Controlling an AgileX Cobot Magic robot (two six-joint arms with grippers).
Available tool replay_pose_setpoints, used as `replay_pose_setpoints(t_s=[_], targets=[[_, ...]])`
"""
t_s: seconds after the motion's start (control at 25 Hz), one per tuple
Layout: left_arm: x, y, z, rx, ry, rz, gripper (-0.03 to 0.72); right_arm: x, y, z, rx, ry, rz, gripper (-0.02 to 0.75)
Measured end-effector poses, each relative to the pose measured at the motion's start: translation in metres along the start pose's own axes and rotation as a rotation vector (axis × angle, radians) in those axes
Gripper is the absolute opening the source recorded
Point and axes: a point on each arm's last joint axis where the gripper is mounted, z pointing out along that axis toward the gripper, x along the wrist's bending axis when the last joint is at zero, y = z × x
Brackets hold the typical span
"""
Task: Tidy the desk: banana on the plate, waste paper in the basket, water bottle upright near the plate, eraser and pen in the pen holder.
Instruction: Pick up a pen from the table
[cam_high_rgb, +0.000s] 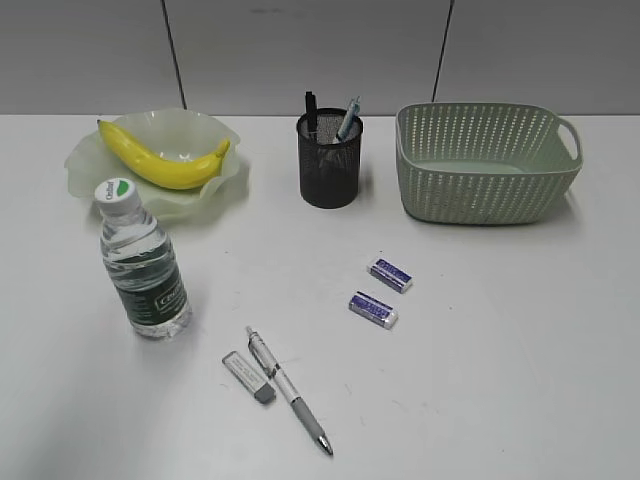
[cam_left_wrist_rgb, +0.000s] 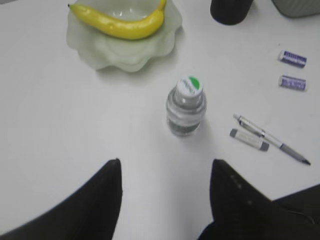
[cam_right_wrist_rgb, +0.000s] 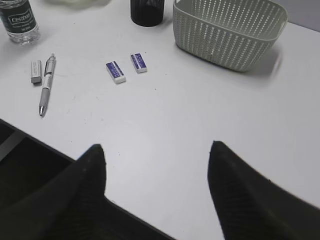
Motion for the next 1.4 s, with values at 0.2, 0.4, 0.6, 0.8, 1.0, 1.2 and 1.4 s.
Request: replay_pose_setpoints(t_s=[0.2, 0.4, 0.6, 0.8, 1.0, 1.2, 1.4], targets=[[0.018, -0.087, -0.002, -0.052, -0.015, -0.001, 0.391, 0.0, 0.0, 0.0, 0.0, 0.001, 0.0, 0.508], [0.027, -0.151, 0.004, -0.121, -0.06, -0.024, 0.39, 0.0, 0.0, 0.0, 0.0, 0.001, 0.0, 0.508], [0.033, -0.176, -0.008, -0.341, -0.118, -0.052, 0.35, 0.001, 0.006, 0.0, -0.015, 0.016, -0.037, 0.507], [0.036, -0.186, -0.012, -0.404, -0.122, -0.059, 0.279, 0.005, 0.049, 0.018, -0.02, 0.082, -0.053, 0.507], [0.036, -0.187, -0.011, -0.404, -0.121, -0.059, 0.254, 0.009, 0.098, 0.072, 0.168, 0.183, -0.131, 0.507], [0.036, -0.187, -0.011, -0.405, -0.12, -0.058, 0.253, 0.015, 0.143, 0.145, 0.349, 0.274, -0.14, 0.507], [0.036, -0.187, -0.011, -0.404, -0.12, -0.058, 0.251, 0.054, 0.158, 0.211, 0.5, 0.37, -0.286, 0.498]])
